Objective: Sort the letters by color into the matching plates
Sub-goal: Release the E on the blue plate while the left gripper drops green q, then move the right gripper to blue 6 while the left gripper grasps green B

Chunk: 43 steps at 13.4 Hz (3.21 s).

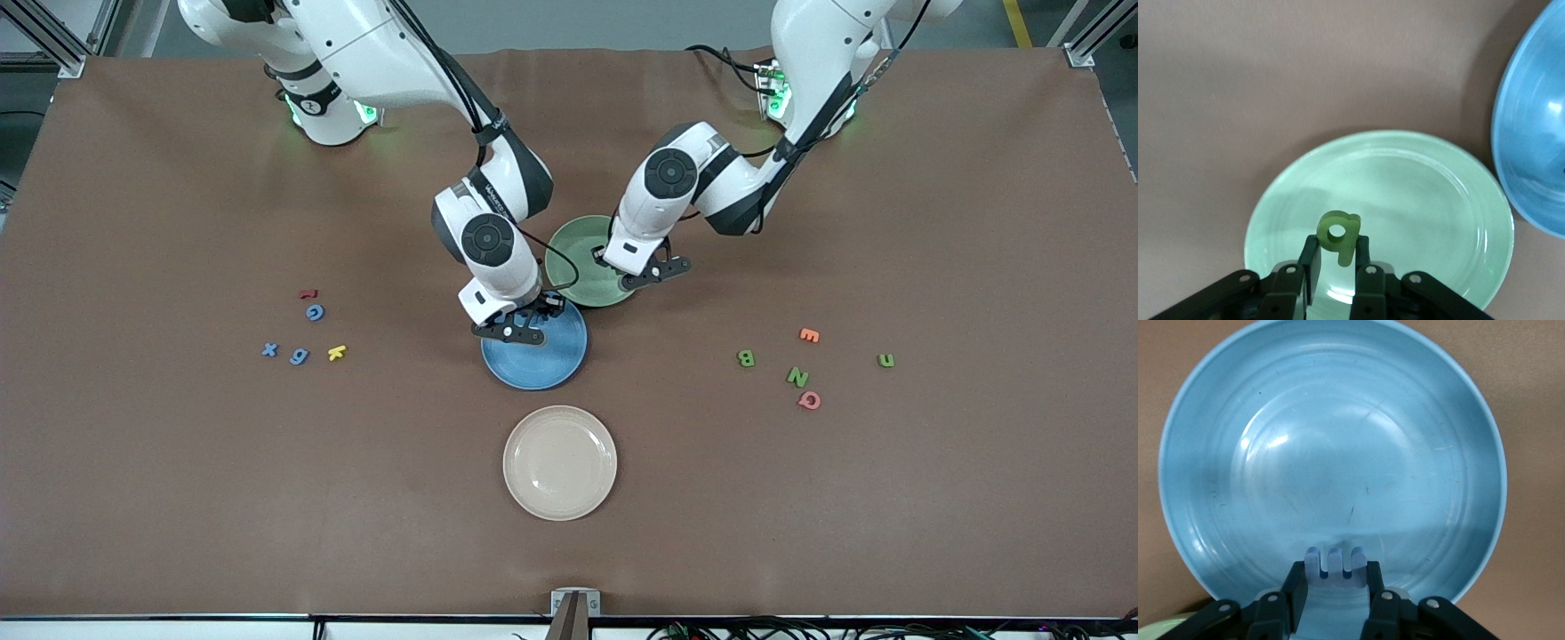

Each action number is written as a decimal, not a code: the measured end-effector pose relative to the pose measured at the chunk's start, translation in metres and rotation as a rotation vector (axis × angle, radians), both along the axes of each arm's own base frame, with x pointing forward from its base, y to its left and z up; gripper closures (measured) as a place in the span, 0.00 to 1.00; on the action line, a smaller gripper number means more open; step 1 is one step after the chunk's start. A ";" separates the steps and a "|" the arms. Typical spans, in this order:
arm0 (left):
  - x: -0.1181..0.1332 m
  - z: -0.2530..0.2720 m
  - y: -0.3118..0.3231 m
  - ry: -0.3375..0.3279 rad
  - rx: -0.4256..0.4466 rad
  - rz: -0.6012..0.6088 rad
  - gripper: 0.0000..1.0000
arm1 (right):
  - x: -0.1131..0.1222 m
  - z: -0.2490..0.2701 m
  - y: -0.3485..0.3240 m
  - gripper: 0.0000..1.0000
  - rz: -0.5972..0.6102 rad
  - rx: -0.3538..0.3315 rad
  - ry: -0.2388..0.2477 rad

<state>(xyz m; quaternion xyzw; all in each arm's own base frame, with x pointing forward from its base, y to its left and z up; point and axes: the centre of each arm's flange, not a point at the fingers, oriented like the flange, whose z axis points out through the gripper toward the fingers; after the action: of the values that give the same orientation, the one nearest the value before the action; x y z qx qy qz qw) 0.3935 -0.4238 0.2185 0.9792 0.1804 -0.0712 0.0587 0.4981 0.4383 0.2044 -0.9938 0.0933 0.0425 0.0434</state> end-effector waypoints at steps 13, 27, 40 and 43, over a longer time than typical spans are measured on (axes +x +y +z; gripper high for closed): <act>0.043 0.018 0.001 -0.005 0.071 0.035 0.01 | 0.094 0.126 -0.199 0.00 0.012 0.016 0.134; 0.196 0.048 0.184 -0.092 0.148 -0.213 0.16 | 0.127 0.031 -0.437 0.00 0.078 -0.054 0.070; 0.184 -0.038 0.219 -0.052 0.088 -0.165 0.42 | 0.111 -0.017 -0.448 0.31 0.101 -0.054 0.122; 0.182 -0.044 0.218 -0.044 0.085 -0.166 0.45 | 0.104 -0.025 -0.449 0.33 0.099 -0.055 0.128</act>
<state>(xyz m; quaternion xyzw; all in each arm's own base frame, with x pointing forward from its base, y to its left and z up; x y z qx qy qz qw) 0.5759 -0.2055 0.1750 0.9937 0.1003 -0.0466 0.0149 0.6025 -0.0108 0.1794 -0.9933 0.0477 0.1052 0.0079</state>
